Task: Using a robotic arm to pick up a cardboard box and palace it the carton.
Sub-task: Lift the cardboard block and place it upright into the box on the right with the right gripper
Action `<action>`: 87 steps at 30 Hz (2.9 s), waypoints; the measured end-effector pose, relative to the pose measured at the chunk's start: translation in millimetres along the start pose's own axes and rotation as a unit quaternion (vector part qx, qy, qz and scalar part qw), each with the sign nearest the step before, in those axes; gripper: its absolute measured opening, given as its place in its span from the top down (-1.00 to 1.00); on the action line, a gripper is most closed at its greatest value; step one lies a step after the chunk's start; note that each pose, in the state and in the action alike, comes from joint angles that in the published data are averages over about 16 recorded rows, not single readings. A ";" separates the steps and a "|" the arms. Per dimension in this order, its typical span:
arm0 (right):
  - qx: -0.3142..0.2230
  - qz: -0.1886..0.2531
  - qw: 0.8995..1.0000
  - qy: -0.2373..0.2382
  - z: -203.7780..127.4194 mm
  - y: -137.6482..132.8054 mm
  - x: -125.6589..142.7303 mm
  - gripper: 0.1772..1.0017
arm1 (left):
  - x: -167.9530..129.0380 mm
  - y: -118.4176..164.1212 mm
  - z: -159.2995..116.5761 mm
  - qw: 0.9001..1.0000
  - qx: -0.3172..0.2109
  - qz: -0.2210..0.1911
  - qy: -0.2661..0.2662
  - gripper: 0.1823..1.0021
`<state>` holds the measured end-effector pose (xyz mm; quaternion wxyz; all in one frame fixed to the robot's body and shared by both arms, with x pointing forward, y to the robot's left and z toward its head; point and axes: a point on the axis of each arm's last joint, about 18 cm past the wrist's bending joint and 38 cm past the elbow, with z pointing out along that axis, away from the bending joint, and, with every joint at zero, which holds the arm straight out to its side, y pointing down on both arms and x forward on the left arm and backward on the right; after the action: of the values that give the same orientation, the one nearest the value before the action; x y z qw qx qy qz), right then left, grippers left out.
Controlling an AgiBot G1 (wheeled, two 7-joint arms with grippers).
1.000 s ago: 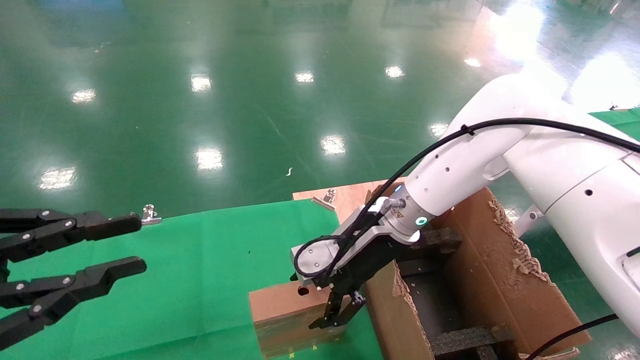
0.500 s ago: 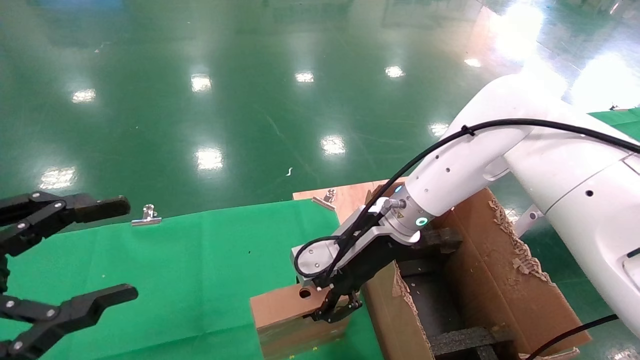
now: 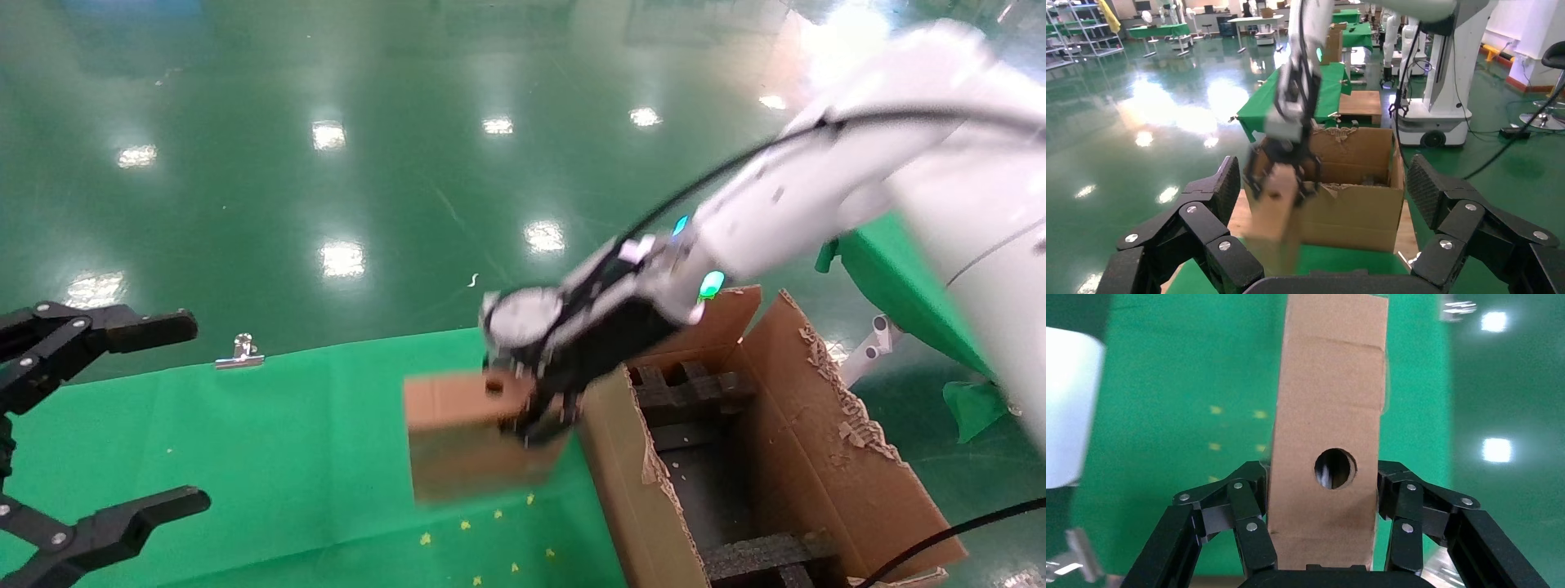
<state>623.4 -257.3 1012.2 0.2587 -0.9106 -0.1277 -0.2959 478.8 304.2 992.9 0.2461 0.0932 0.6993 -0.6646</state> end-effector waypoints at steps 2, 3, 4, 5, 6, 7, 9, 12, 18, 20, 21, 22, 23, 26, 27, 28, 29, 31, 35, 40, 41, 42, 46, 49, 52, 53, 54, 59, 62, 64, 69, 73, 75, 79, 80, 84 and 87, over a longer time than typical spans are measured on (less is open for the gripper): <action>0.001 -0.003 1.000 0.017 -17.4 -4.7 9.6 0.58 | 0.0 0.0 0.0 1.000 0.000 0.000 0.000 -0.90; 0.001 -0.004 1.000 0.026 -26.5 -7.0 14.1 0.59 | 0.0 0.0 0.0 1.000 0.000 0.000 0.000 -0.91; 0.002 -0.006 0.999 0.035 -35.8 -9.4 18.4 0.59 | 0.0 0.0 0.0 1.000 0.000 0.000 0.000 -0.92; 0.001 -0.008 0.999 0.043 -45.0 -11.6 22.4 0.59 | 0.0 0.0 0.0 1.000 0.000 0.000 0.000 -0.94; 0.001 -0.011 0.999 0.051 -54.3 -13.8 26.1 0.59 | 0.0 0.0 0.0 1.000 0.000 0.000 0.000 -0.95; 0.001 -0.013 0.998 0.059 -63.3 -15.9 29.4 0.60 | 0.0 0.0 0.0 1.000 0.000 0.000 0.000 -0.97; 0.000 -0.017 0.997 0.073 -80.3 -19.7 34.8 0.60 | 0.0 0.0 0.0 1.000 0.000 0.000 0.000 -0.98; -0.001 -0.020 0.996 0.090 -102.5 -23.6 40.0 0.60 | 0.0 0.0 0.0 1.000 0.000 0.000 0.000 -0.99; -0.004 -0.017 0.994 0.110 -133.4 -22.5 41.5 0.61 | 0.0 0.0 0.0 1.000 0.000 0.000 0.000 -1.00; -0.005 -0.012 0.993 0.115 -141.7 -18.9 39.8 0.62 | 0.0 0.0 0.0 1.000 0.000 0.000 0.000 -1.00; -0.006 -0.008 0.993 0.118 -145.7 -16.5 38.6 0.62 | 0.0 0.0 0.0 1.000 0.000 0.000 0.000 -1.00; -0.007 -0.004 0.993 0.120 -149.8 -13.5 37.2 0.62 | 0.0 0.0 0.0 1.000 0.000 0.000 0.000 -1.00; -0.008 0.000 0.992 0.123 -153.9 -10.0 35.4 0.62 | 0.0 0.0 0.0 1.000 0.000 0.000 0.000 -1.00; -0.016 0.017 0.991 0.131 -167.2 3.2 28.4 0.62 | 0.0 0.0 0.0 1.000 0.000 0.000 0.000 -1.00; -0.020 0.023 0.991 0.134 -172.1 8.5 25.5 0.62 | 0.0 0.0 0.0 1.000 0.000 0.000 0.000 -1.00; -0.024 0.030 0.990 0.137 -177.2 14.2 22.2 0.62 | 0.0 0.0 0.0 1.000 0.000 0.000 0.000 -1.00; -0.029 0.037 0.989 0.140 -182.6 20.3 18.6 0.63 | 0.0 0.0 0.0 1.000 0.000 0.000 0.000 -1.00; -0.040 0.053 0.987 0.146 -193.6 33.5 10.2 0.63 | 0.0 0.0 0.0 1.000 0.000 0.000 0.000 -1.00; -0.067 0.088 0.982 0.155 -213.6 61.9 -10.6 0.63 | 0.0 0.0 0.0 1.000 0.000 0.000 0.000 -1.00; -0.102 0.133 0.974 0.155 -229.5 95.9 -40.4 0.64 | 0.0 0.0 0.0 1.000 0.000 0.000 0.000 -1.00; -0.108 0.141 0.972 0.154 -231.2 102.1 -46.2 0.64 | 0.0 0.0 0.0 1.000 0.000 0.000 0.000 -1.00; -0.114 0.149 0.970 0.152 -232.6 107.9 -52.0 0.64 | 0.0 0.0 0.0 1.000 0.000 0.000 0.000 -1.00; -0.133 0.175 0.965 0.144 -234.2 125.9 -71.4 0.65 | 0.0 0.0 0.0 1.000 0.000 0.000 0.000 -1.00; -0.144 0.189 0.962 0.137 -233.4 135.9 -82.8 0.66 | 0.0 0.0 0.0 1.000 0.000 0.000 0.000 -1.00; -0.153 0.198 0.959 0.131 -231.7 142.4 -90.5 0.66 | 0.0 0.0 0.0 1.000 0.000 0.000 0.000 -1.00; -0.154 0.200 0.959 0.130 -231.1 143.8 -92.2 0.67 | 0.0 0.0 0.0 1.000 0.000 0.000 0.000 -1.00; -0.156 0.202 0.958 0.129 -230.6 145.0 -93.6 0.67 | 0.0 0.0 0.0 1.000 0.000 0.000 0.000 -1.00; -0.159 0.205 0.957 0.127 -229.2 147.5 -96.3 0.68 | 0.0 0.0 -0.1 1.000 0.000 0.000 0.000 -1.00; -0.159 0.210 0.956 0.127 -227.7 148.9 -97.1 0.68 | 0.0 0.0 -0.1 1.000 0.000 0.000 0.000 -1.00; -0.157 0.216 0.955 0.129 -226.0 149.8 -96.9 0.68 | 0.0 0.0 -0.1 1.000 0.000 0.000 0.000 -1.00; -0.153 0.250 0.946 0.140 -219.8 154.8 -98.5 0.69 | 0.0 0.0 -0.1 1.000 0.000 0.000 0.000 -1.00; -0.155 0.293 0.931 0.152 -212.5 160.3 -103.9 0.69 | 0.0 0.0 -0.1 1.000 0.000 0.000 0.000 -1.00; -0.157 0.319 0.921 0.160 -208.0 162.8 -107.5 0.69 | 0.0 0.0 -0.1 1.000 0.000 0.000 0.000 -1.00; -0.163 0.372 0.896 0.179 -199.4 166.2 -116.1 0.70 | 0.0 0.0 -0.1 1.000 0.000 0.000 0.000 -1.00; -0.165 0.385 0.889 0.184 -197.3 166.7 -118.5 0.70 | 0.0 0.0 -0.1 1.000 0.000 0.000 0.000 -1.00; -0.175 0.437 0.858 0.205 -189.6 167.6 -127.7 0.70 | 0.0 0.0 -0.1 1.000 0.000 0.000 0.000 -1.00; -0.183 0.474 0.832 0.223 -185.0 169.0 -132.7 0.70 | 0.0 0.0 -0.1 1.000 0.000 0.000 0.000 -1.00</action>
<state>495.9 -509.8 993.0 0.2175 -0.7997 0.4370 -0.3496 478.9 304.3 992.9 0.2462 0.0931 0.6992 -0.6647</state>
